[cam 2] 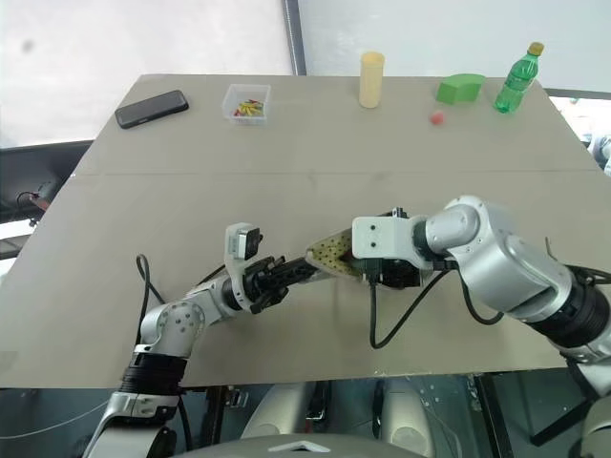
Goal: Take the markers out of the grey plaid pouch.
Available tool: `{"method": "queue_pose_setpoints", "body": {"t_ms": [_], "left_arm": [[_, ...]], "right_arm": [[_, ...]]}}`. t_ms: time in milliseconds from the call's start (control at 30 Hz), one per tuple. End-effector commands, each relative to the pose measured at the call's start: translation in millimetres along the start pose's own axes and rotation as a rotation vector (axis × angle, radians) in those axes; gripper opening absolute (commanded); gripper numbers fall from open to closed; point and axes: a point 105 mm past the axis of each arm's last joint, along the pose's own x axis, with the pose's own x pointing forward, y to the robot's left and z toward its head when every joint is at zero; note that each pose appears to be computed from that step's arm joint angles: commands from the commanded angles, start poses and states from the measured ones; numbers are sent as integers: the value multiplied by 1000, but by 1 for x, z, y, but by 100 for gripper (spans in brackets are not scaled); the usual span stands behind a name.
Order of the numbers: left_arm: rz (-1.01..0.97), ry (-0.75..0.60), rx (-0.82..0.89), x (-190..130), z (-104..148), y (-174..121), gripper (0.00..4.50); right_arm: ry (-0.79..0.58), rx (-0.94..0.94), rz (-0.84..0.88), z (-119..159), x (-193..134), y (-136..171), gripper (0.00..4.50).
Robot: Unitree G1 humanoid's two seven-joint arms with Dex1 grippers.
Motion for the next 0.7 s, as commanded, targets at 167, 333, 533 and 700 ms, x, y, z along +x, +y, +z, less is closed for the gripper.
{"method": "queue_pose_setpoints", "body": {"t_ms": [167,333,533,700], "left_arm": [[-34,-5,-40,-1,1,-6,0],[-46,-37,-69,-1,5,-9,0],[43,13,-36,-12,-9,3,0],[75,-14,-16,-14,-10,4,0]], "right_arm": [[25,-3,-1,5,-13,-1,445],[20,-43,-14,15,-27,-5,445],[33,-36,-26,5,0,-5,445],[38,-10,-119,-1,27,-9,445]]}}
